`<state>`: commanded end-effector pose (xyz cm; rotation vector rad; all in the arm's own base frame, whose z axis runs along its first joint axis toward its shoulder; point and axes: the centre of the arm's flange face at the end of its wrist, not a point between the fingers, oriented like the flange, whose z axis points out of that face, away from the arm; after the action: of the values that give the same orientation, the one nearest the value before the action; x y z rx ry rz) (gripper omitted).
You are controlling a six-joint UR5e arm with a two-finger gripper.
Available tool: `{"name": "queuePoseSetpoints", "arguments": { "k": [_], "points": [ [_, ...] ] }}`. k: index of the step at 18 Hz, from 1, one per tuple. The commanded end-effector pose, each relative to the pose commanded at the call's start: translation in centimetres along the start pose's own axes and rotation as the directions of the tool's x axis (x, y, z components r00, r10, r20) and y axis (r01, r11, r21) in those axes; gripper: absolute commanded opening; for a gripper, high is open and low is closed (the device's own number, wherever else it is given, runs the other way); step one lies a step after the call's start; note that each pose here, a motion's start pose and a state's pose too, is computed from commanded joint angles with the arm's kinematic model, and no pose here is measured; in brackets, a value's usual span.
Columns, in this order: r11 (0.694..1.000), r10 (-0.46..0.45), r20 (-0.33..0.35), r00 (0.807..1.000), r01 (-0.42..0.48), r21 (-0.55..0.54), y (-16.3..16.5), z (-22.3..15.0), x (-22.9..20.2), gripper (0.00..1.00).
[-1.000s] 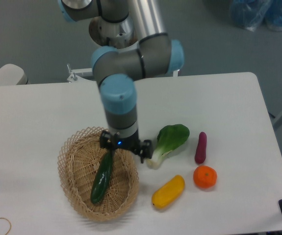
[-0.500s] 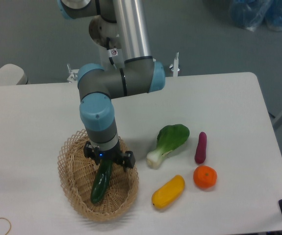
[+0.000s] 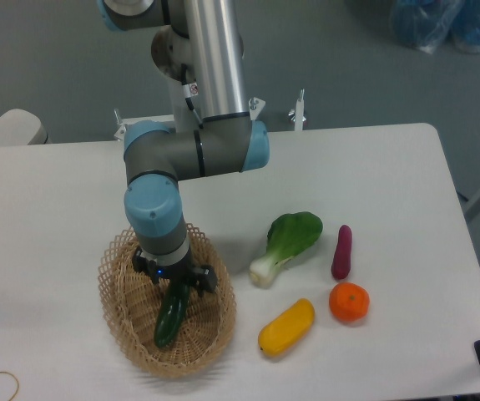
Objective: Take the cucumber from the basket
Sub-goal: 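Close the gripper on the cucumber's end inside the basket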
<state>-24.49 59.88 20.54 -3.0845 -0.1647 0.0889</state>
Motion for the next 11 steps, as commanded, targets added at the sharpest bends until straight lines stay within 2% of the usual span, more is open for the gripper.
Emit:
{"name": "queuePoseSetpoints", "arguments": {
  "k": [7, 8, 9, 11],
  "points": [
    [1.0, -0.006, -0.002, 1.0, 0.006, -0.008, -0.09, 0.56, -0.05, 1.0],
    [1.0, -0.006, -0.002, 1.0, 0.006, -0.008, -0.09, 0.56, -0.05, 0.96],
    [1.0, -0.006, -0.002, 1.0, 0.006, -0.006, -0.14, 0.5, -0.08, 0.86],
    [1.0, -0.006, 0.001, 1.0, 0.006, -0.006, -0.12, 0.32, -0.09, 0.59]
  ]
}}
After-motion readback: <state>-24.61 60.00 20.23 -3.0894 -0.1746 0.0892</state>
